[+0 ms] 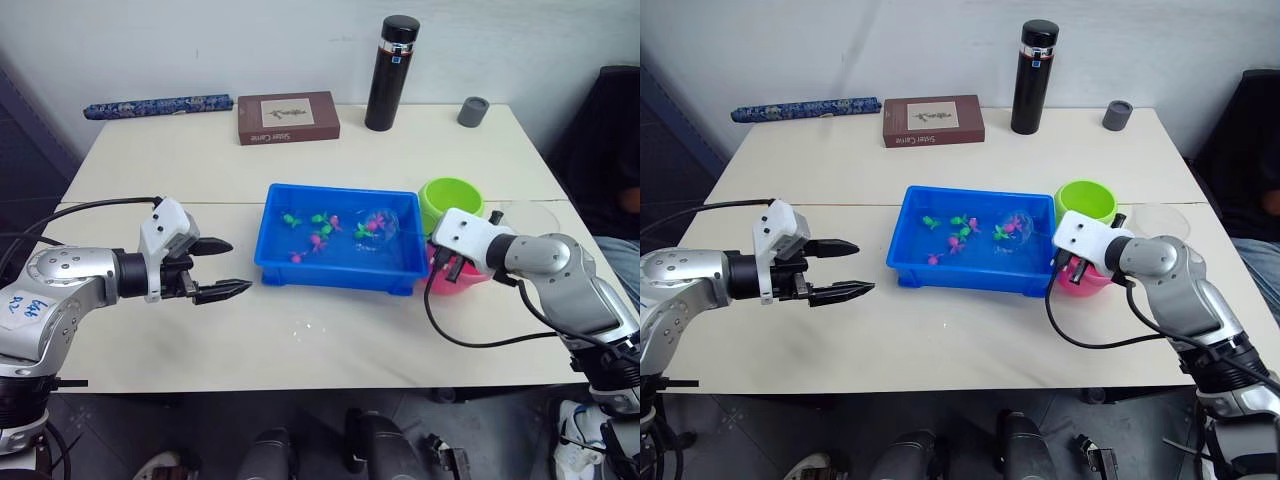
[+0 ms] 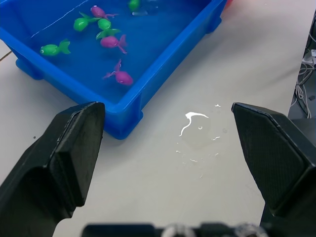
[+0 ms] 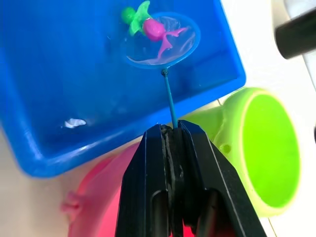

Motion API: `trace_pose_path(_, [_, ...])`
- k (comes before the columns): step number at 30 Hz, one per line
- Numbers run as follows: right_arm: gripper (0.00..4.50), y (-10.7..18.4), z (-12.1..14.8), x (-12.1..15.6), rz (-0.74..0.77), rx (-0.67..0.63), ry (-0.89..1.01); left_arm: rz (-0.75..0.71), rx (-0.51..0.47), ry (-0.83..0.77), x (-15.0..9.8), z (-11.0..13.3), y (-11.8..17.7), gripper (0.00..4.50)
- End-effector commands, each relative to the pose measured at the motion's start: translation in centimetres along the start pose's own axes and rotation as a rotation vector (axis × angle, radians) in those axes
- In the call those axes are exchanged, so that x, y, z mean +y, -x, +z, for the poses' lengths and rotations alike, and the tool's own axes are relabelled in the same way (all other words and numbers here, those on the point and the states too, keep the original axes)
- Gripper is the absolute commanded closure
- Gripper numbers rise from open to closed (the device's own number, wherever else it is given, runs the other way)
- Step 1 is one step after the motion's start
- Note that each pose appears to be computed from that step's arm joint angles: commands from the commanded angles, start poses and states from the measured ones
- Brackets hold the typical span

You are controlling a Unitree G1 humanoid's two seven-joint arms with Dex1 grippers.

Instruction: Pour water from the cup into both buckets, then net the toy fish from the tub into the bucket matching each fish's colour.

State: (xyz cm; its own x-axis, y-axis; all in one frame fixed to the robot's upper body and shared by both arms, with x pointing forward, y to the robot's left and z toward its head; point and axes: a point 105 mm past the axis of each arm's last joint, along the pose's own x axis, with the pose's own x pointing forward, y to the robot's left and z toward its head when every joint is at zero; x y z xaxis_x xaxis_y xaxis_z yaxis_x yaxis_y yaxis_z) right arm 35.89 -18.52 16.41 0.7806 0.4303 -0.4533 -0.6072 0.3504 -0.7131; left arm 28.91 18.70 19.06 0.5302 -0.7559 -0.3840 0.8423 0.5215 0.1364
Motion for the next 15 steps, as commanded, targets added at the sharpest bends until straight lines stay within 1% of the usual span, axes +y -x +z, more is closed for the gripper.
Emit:
trace_pose_path(1, [4.50, 0.5, 0.1, -0.6, -0.008, 0.014, 0.035, 0.006, -0.021, -0.045, -0.1, 0.9, 0.2, 0.07])
trace_pose_path(3, [4.50, 0.5, 0.0, -0.8, -0.006, 0.026, 0.038, 0.007, -0.022, -0.045, -0.1, 0.9, 0.2, 0.07])
trace_pose_path(5, [4.50, 0.5, 0.0, -0.1, 0.034, 0.026, 0.047, 0.007, -0.022, -0.046, -0.2, 0.8, 0.2, 0.07])
trace_pose_path(9, [4.50, 0.3, -0.6, -1.1, -0.013, 0.063, 0.011, 0.008, -0.023, -0.044, -0.2, 0.8, 0.2, 0.07])
trace_pose_path(11, [4.50, 0.2, -0.2, -0.9, -0.004, 0.043, -0.050, 0.009, -0.023, -0.045, -0.2, 0.8, 0.2, 0.07])
trace_pose_path(15, [4.50, 0.7, 0.5, -1.2, 0.012, 0.008, -0.237, 0.009, -0.023, -0.044, -0.3, 0.7, 0.2, 0.07])
